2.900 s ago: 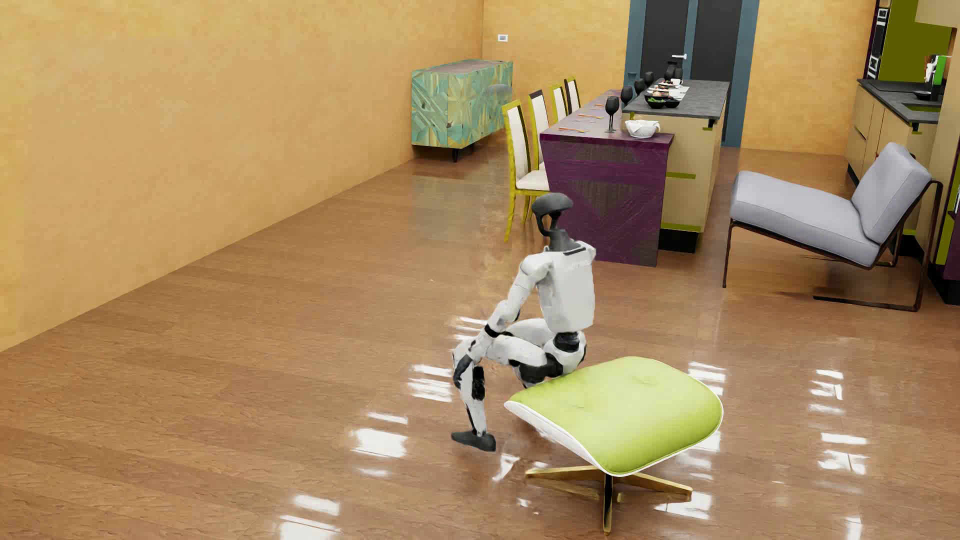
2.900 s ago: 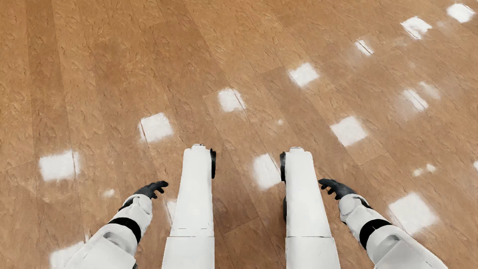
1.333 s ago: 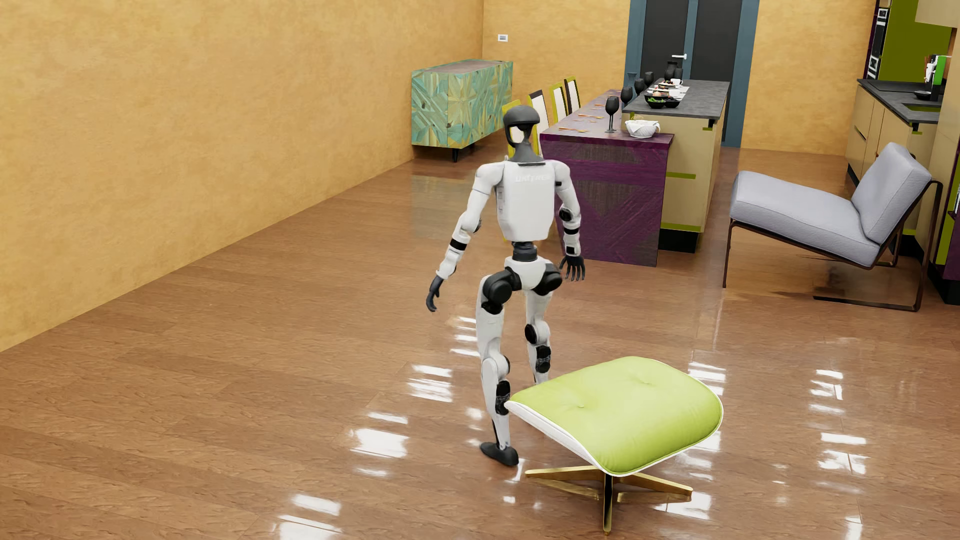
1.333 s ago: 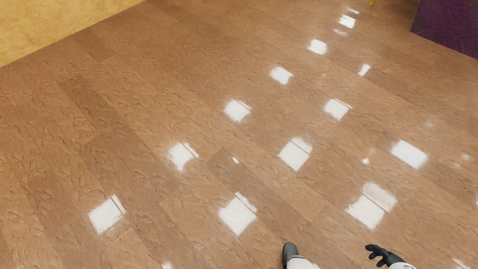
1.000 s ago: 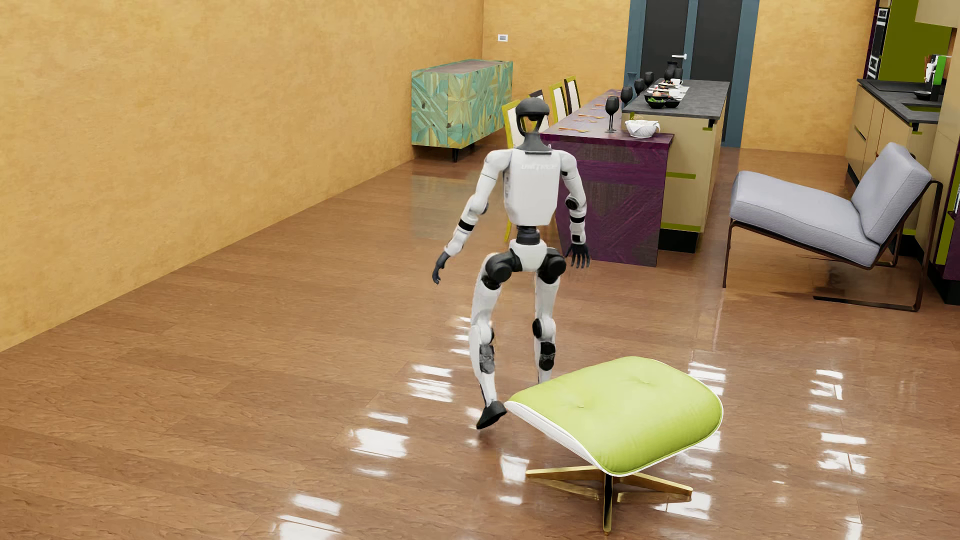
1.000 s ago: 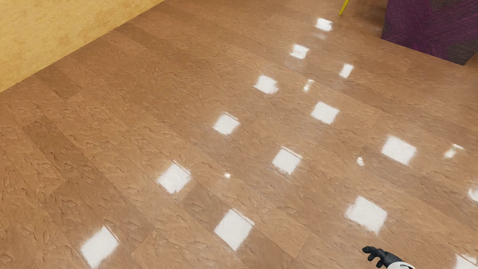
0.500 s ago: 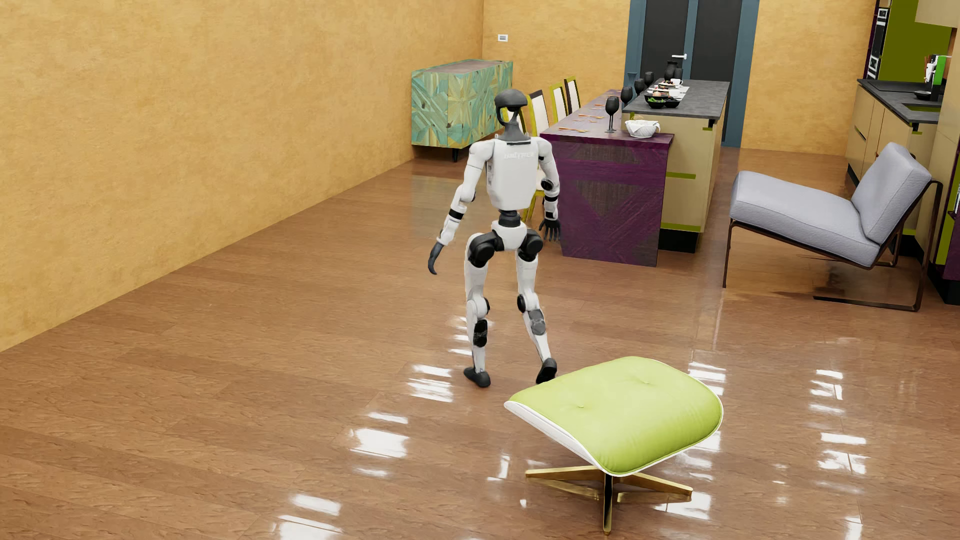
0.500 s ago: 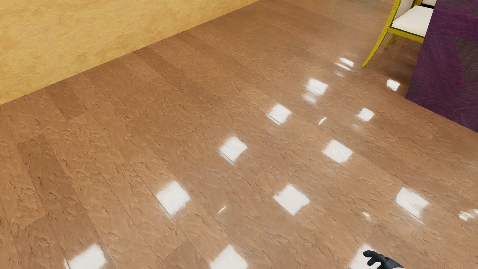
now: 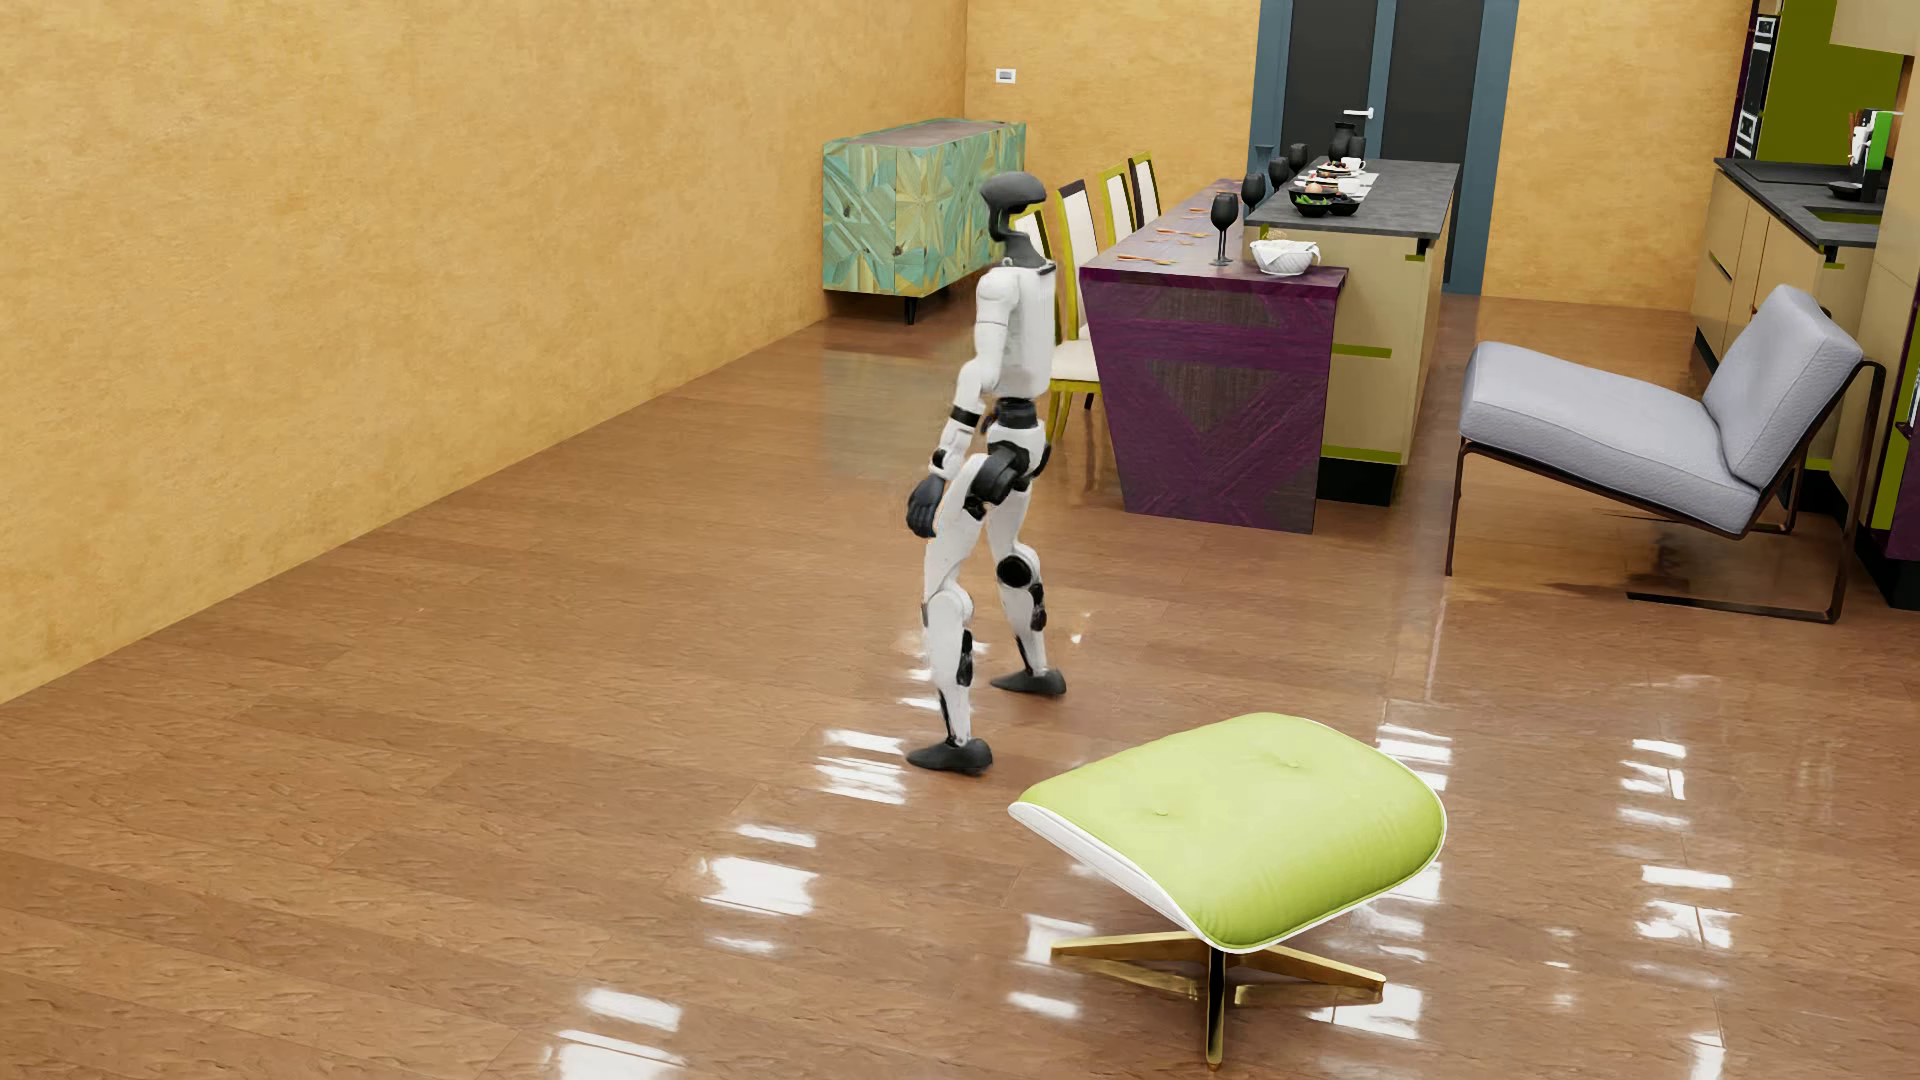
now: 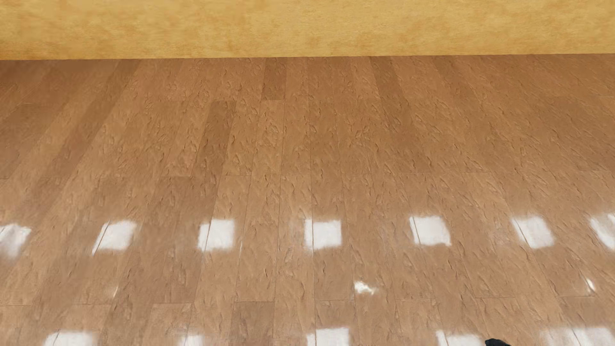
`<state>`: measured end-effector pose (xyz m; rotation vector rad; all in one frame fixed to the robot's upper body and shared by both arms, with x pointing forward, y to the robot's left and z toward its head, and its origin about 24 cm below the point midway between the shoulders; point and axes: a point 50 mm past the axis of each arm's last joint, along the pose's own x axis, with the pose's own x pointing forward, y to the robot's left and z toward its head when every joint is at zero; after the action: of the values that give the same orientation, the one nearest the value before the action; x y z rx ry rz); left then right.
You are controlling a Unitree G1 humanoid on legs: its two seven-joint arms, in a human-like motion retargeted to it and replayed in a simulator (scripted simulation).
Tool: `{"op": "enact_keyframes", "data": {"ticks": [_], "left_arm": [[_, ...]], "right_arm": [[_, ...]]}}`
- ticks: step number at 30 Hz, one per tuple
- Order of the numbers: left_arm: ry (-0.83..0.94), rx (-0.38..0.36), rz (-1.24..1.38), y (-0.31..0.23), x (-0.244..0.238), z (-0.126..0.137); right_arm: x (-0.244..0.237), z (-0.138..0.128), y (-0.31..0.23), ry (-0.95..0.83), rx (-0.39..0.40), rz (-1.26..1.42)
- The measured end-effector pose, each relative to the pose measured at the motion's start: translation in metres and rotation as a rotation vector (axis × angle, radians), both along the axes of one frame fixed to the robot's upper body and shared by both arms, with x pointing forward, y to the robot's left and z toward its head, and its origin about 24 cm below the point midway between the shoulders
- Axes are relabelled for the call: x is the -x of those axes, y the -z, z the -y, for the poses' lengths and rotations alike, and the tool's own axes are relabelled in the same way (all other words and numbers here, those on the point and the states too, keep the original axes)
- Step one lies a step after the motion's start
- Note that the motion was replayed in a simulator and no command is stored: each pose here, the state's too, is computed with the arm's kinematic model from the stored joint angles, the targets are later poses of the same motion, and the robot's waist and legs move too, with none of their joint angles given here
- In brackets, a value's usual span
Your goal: Get up from the dark lime chair
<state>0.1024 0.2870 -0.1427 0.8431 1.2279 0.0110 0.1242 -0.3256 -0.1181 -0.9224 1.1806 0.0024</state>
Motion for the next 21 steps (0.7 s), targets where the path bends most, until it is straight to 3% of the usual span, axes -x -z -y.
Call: {"op": "enact_keyframes", "data": {"ticks": [2,5,7,15,21], "left_arm": [[-0.039,0.001,-0.014,0.002,0.002,0.001],[0.052,0.038,-0.121,0.006,0.006,0.008],[0.084,0.015,-0.076,0.006,-0.002,0.013],[0.083,-0.018,-0.051,0.003,0.001,0.006],[0.034,-0.008,-0.049,0.005,0.007,0.006]], "right_arm": [[-0.009,0.002,-0.004,0.005,0.022,0.043],[-0.010,0.008,-0.008,0.049,0.017,0.073],[-0.005,0.007,-0.006,0.052,0.005,0.058],[0.005,-0.020,0.011,0.058,-0.069,0.043],[0.000,-0.026,0.013,0.052,-0.072,0.050]]}}
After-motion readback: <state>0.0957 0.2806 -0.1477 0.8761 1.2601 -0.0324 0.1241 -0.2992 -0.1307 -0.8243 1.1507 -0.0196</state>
